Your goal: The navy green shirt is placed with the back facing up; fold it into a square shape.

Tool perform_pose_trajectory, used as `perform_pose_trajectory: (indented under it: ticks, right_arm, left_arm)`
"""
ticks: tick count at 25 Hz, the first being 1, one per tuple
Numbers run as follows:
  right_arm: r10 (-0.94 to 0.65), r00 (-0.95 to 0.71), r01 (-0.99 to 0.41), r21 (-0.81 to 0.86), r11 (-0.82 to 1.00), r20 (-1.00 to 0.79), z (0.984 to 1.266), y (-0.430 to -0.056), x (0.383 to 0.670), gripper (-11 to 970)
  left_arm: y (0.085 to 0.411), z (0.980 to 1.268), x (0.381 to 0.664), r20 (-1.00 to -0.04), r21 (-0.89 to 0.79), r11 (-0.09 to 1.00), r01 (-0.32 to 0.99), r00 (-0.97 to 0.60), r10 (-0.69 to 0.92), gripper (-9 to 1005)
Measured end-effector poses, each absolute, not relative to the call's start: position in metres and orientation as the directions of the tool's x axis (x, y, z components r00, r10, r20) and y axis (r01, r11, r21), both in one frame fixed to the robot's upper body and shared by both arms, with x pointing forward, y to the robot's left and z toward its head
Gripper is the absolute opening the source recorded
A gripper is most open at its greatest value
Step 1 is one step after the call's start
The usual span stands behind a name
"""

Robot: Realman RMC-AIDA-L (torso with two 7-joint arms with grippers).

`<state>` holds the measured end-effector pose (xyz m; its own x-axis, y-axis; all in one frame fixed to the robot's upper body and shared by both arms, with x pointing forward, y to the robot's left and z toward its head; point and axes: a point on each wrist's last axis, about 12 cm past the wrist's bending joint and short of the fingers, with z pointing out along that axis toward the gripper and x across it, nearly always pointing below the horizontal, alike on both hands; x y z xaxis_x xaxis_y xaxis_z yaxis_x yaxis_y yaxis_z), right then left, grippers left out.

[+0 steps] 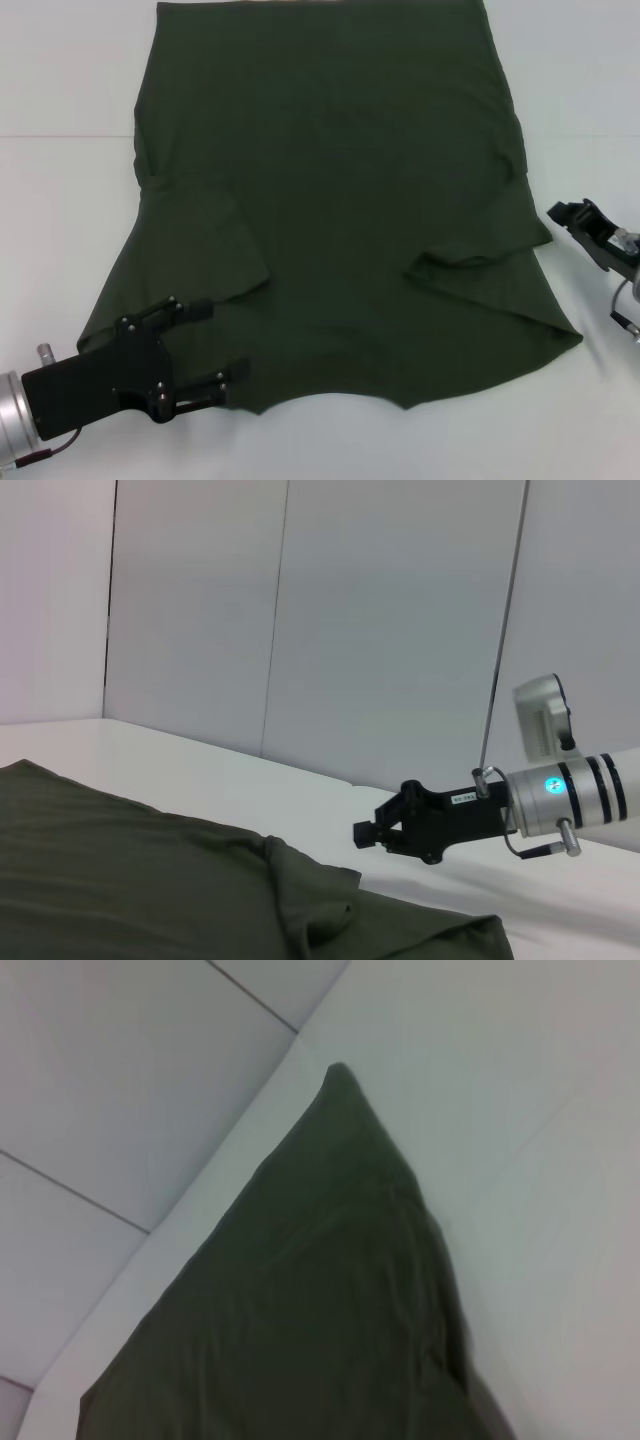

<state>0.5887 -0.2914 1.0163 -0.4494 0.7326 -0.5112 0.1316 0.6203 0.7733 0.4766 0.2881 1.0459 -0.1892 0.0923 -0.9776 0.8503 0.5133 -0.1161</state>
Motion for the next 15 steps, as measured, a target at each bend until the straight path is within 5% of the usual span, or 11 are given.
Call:
perform_pose_trajectory:
  ticks: [7,15]
  right_arm:
    - [0.751,-0.449,0.178,0.775,0.607,-0.485,1.0096,-0.3027,0.5794,43]
    - [0.728,-0.460,0.171,0.753,0.635,-0.508,1.0078,-0.2997,0.5792,289]
  left_arm:
    - [0.2882,1.0458,0.4764,-0.978,-0.117,0.513,0.851,-0.189,0.092,889]
    - [0.2876,1.0464,0.4772,-0.978,-0.114,0.511,0.852,-0.186,0.093,889]
